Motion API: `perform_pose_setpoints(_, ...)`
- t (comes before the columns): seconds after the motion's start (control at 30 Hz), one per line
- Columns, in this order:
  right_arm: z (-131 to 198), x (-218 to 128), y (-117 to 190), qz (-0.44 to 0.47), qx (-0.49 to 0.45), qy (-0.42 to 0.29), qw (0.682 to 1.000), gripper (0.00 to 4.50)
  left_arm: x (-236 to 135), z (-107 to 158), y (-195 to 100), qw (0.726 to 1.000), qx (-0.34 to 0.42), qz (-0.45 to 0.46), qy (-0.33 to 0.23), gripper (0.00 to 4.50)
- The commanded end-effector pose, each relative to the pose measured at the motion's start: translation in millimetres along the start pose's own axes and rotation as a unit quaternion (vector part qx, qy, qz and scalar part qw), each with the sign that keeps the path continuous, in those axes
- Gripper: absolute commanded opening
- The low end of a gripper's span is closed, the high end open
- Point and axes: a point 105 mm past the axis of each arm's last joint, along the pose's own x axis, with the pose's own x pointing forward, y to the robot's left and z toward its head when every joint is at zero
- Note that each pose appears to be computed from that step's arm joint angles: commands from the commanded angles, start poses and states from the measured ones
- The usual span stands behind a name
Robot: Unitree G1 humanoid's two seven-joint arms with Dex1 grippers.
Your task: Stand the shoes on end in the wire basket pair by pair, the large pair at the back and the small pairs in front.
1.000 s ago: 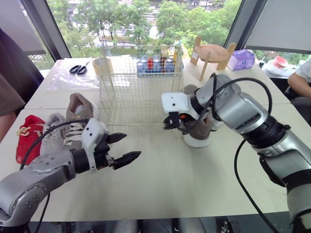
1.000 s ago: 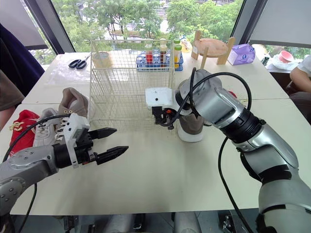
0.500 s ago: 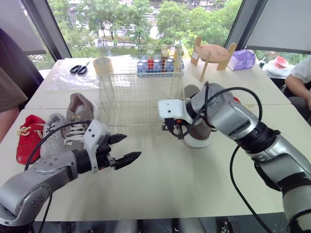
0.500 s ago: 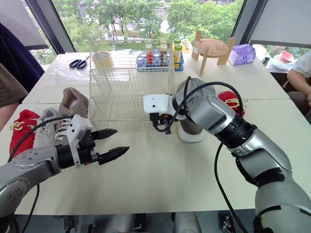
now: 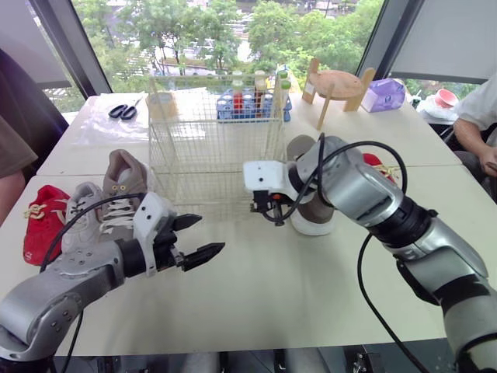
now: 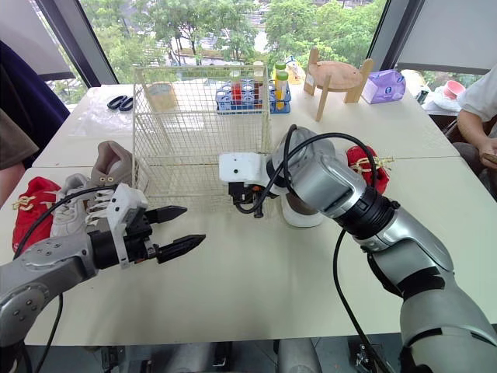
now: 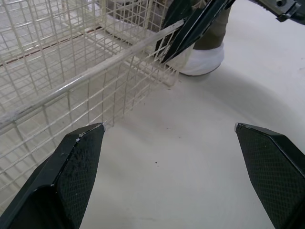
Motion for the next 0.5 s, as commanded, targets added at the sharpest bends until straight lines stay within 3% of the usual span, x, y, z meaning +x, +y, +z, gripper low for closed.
perform_pose_setpoints(0.03, 25.8, -19.9, -11.2, -0.033, -0.01, -0.051, 0.998, 2.03, -0.4, 7.8, -2.7, 1.0, 0.009, -0.008, -0.015, 4.5)
perform_pose_setpoints(0.1, 37.0, -35.3, -21.7, -0.052, 0.02, -0.084, 0.995, 3.01, -1.4, 8.8, -3.7, 1.0, 0.005, -0.011, -0.018, 4.5)
perform_pose_setpoints(0.23, 56.0, -95.1, -41.9, -0.088, 0.118, -0.191, 0.971, 3.01, -6.6, 15.4, -10.9, 0.998, -0.024, -0.026, -0.042, 4.5)
perform_pose_setpoints(0.33, 47.5, -149.5, -63.3, -0.168, 0.212, -0.322, 0.907, 3.01, -7.6, 23.7, -23.4, 0.994, -0.057, -0.053, -0.071, 4.5)
perform_pose_setpoints(0.37, 36.8, -161.5, -67.7, -0.204, 0.228, -0.356, 0.883, 3.01, -6.9, 26.7, -28.3, 0.992, -0.069, -0.065, -0.081, 4.5)
perform_pose_setpoints(0.5, -30.7, -170.9, -66.5, -0.322, 0.309, -0.37, 0.815, 4.36, 0.4, 32.3, -43.0, 0.986, -0.1, -0.1, -0.09, 4.5)
